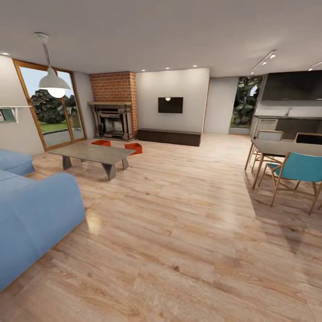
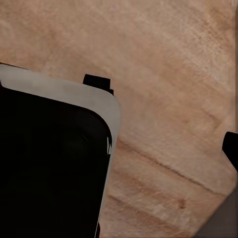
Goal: Move the two storage containers from the living room to the garage. In the garage, place one container on the floor and stack the other container on top of it (either order is fine).
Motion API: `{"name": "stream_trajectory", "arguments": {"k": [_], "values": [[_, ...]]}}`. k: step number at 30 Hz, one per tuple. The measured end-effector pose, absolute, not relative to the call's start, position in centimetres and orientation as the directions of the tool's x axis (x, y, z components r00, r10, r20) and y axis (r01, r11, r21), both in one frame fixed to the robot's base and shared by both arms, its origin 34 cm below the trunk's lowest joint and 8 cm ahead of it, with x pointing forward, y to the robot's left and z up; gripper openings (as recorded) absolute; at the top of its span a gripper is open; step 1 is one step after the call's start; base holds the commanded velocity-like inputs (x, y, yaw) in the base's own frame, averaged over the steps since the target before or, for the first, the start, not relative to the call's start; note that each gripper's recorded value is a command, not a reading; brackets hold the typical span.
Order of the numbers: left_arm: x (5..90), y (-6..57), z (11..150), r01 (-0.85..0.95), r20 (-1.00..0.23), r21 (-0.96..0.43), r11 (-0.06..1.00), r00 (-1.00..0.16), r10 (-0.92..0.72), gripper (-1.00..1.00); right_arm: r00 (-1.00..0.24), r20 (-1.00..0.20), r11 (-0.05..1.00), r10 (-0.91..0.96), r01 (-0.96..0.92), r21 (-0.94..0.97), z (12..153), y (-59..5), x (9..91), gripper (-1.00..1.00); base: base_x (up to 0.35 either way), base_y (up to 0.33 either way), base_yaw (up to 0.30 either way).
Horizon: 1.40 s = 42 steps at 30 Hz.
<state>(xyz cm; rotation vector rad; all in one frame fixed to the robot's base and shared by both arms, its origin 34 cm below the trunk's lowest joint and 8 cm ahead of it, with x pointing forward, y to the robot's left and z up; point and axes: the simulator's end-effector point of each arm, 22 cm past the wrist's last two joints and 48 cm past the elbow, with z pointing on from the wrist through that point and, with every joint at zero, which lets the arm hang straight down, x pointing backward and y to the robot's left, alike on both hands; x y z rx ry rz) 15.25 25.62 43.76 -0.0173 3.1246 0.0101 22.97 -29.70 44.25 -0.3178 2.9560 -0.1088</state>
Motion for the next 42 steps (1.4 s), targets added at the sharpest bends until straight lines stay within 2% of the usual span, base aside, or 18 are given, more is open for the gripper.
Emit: {"name": "stream_trajectory", "arguments": {"k": [18, 36, 42], "values": [[15.25, 25.62, 43.76, -0.011, -0.017, 0.006, 1.0, -1.0, -0.011, 1.0, -0.965, -0.159, 0.976, -0.211, -0.199, -0.09, 44.26, -29.74, 23.0, 1.0, 0.323, 0.0, -0.008], [15.25, 25.61, 43.76, -0.011, -0.017, 0.006, 1.0, -1.0, -0.011, 1.0, -0.965, -0.158, 0.976, -0.209, -0.197, -0.089, 44.25, -29.67, 22.97, 1.0, 0.323, 0.0, -0.245], [15.25, 25.62, 43.76, -0.011, -0.017, 0.006, 1.0, -1.0, -0.011, 1.0, -0.965, -0.158, 0.976, -0.211, -0.199, -0.088, 44.25, -29.6, 22.97, 1.0, 0.323, 0.0, -0.094]]}}
